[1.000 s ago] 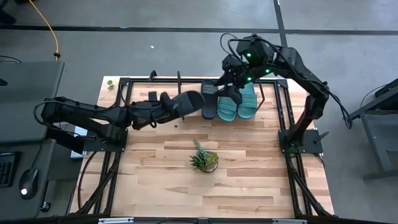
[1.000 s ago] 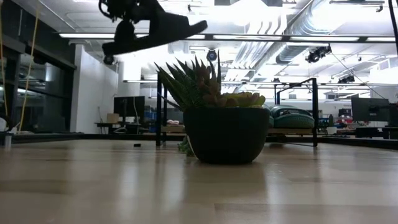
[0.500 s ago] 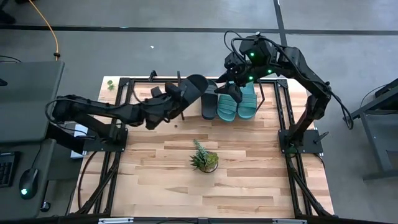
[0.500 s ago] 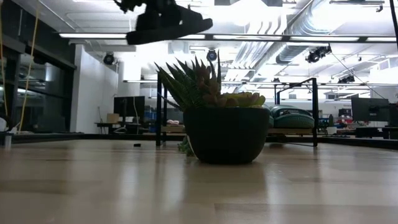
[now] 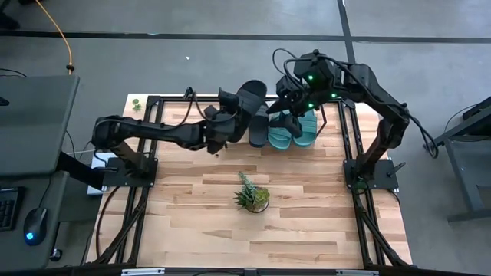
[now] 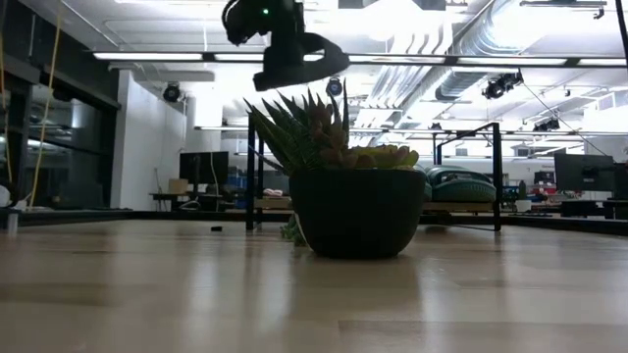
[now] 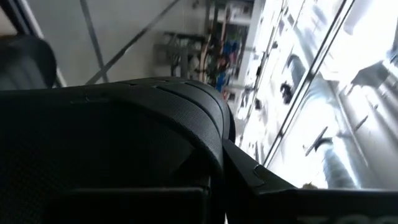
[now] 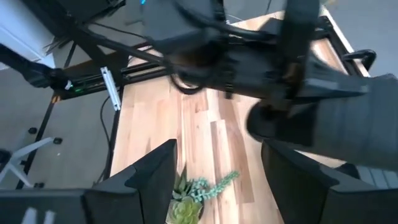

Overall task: Pick and place slides into the shelf
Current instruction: Put the black slipper on the shelf

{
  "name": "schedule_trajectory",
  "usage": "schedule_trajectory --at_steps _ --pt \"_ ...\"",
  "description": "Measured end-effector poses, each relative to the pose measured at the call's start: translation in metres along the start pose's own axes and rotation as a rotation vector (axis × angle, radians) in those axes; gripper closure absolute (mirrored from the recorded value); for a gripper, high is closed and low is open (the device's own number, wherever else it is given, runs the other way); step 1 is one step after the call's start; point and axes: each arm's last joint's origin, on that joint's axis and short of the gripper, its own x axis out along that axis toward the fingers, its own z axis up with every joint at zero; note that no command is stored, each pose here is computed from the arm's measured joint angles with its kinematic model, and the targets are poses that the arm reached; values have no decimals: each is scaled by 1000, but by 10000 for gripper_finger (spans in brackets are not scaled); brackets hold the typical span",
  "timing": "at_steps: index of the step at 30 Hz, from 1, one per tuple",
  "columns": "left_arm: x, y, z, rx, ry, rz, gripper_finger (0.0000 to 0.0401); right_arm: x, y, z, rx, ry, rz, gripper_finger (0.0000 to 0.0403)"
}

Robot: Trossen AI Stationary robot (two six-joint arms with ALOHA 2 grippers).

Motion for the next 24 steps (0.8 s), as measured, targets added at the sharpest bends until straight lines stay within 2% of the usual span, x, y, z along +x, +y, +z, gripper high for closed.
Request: schedule_trajectory --at_steps 7,18,24 --pt "22 7 -1 2 -124 -21 396 -14 17 -4 -37 -27 -8 178" --pt "41 55 -11 -50 -243 -29 396 -39 35 -11 -52 -62 9 178" --pt "44 66 -11 -46 -283 -38 396 -42 43 -15 -58 -46 25 178"
